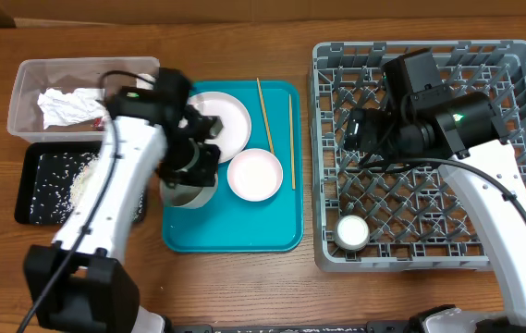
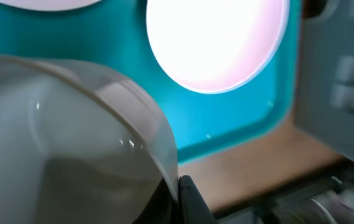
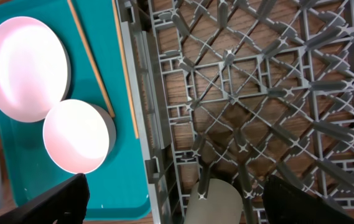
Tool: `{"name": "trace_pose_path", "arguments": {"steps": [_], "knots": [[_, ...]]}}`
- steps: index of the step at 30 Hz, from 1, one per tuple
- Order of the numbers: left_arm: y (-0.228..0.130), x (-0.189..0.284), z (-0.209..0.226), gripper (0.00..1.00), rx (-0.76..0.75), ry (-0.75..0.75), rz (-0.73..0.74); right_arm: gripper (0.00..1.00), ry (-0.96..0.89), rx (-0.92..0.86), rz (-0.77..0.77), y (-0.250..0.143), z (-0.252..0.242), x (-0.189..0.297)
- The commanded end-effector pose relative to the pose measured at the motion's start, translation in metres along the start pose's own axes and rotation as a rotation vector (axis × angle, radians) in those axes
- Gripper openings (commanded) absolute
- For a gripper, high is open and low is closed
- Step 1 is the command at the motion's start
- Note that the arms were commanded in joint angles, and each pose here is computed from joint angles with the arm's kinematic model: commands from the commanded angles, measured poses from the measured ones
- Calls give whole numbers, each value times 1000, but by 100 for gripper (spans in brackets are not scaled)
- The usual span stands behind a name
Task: Sort waste into correct bins and load items into the dishwasher
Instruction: 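Return the emptied bowl to the teal tray and release, then grasp the small pink bowl on the teal tray with the right gripper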
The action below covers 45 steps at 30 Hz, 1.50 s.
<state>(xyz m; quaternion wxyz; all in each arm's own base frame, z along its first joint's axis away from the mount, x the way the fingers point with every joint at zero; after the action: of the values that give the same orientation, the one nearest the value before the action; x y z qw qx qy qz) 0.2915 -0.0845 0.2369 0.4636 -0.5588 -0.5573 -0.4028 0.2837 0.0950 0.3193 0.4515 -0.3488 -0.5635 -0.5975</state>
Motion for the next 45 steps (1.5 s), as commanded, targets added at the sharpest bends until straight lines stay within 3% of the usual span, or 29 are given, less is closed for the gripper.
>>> {"name": "trace_pose_path", "arguments": {"steps": [1,11,14,19,22,28,34,37,43,45], "knots": [[-10,-24,-6,4,65,192,-34,91,-2,5,-39,3,0,9],[-26,-65,-13,5,81,201,7,93,0,6,-46,5,0,9],[-25,-68,-15,9,77,172,2,93,1,5,-48,5,0,9],[-22,-69,-22,29,71,89,2,93,3,5,-57,6,0,9],[-19,-68,-25,31,66,72,-19,93,5,6,-62,7,1,10],[2,-33,-38,32,43,22,-131,93,150,30,-101,14,17,11],[33,42,-22,38,138,-39,-313,90,273,91,-145,17,69,-2],[45,72,-1,50,188,-40,-398,83,272,85,-85,13,92,-30],[56,92,46,100,296,43,-492,81,117,44,71,0,123,-105],[57,94,54,100,319,57,-499,79,88,30,145,-6,126,-135]]}}
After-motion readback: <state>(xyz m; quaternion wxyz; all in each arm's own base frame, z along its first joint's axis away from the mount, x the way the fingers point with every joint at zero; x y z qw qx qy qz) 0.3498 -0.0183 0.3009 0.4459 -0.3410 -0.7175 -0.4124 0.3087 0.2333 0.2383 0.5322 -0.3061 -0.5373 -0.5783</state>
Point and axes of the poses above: each gripper's point midway between its finger pads, its own x axis back along the fingers, its own z axis along the line the jaws close on, y = z × x, the point moved 10 cm from there along x, back along the fingers, and after that the axes turned 15 degrees about x, right-handed, at the moved point
